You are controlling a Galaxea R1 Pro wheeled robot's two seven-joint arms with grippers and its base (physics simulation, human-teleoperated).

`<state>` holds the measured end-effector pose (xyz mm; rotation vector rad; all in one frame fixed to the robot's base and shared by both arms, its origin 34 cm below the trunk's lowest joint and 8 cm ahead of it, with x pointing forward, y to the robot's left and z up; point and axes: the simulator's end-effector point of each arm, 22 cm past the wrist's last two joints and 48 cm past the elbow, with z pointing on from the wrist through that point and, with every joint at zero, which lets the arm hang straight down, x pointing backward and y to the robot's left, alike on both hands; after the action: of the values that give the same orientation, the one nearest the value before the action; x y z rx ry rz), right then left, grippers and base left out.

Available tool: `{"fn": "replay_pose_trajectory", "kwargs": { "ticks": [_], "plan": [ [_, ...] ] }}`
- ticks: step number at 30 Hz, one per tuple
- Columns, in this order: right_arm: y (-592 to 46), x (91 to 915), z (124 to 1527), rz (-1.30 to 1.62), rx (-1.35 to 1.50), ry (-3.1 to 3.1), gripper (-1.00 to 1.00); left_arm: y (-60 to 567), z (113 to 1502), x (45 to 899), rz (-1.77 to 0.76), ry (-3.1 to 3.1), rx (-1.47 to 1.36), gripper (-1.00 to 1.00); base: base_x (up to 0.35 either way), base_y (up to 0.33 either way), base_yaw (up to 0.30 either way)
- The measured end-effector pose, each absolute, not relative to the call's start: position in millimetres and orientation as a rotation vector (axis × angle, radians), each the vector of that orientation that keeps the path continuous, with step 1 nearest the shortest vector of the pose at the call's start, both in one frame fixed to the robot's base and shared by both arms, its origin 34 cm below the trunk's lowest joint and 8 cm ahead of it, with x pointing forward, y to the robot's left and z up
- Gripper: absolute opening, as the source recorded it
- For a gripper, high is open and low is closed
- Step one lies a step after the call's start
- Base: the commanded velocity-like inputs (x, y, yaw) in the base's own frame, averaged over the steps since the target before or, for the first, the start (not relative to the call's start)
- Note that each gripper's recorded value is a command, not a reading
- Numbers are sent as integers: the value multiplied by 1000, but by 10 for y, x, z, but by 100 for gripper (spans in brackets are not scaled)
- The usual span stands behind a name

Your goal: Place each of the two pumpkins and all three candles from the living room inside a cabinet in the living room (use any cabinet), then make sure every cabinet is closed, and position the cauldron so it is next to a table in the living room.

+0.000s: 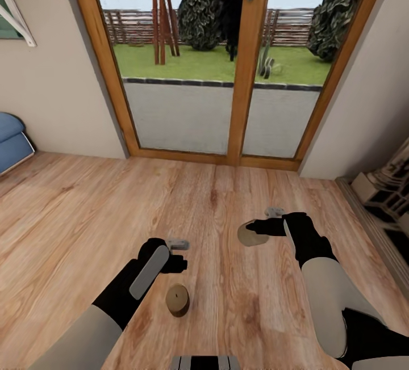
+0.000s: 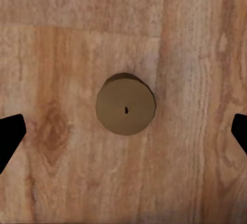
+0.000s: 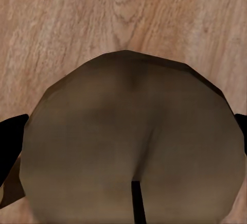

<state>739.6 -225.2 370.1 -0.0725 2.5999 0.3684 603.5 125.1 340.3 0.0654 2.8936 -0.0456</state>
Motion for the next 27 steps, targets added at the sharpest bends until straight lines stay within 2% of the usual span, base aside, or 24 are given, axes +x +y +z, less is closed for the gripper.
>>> {"fn": "replay_pose_trajectory", "kwargs": {
  "ticks": [19,27],
  "plan": [
    [-2259,7278,3185,382,-57,2673,-100,1252,2884,5786,-20,3008,63,100,0,0,0],
    [-2335,7188,3083,566,-29,2666,-100,1219,2720,5713,-30,3040,63,100,0,0,0]
  ]
}}
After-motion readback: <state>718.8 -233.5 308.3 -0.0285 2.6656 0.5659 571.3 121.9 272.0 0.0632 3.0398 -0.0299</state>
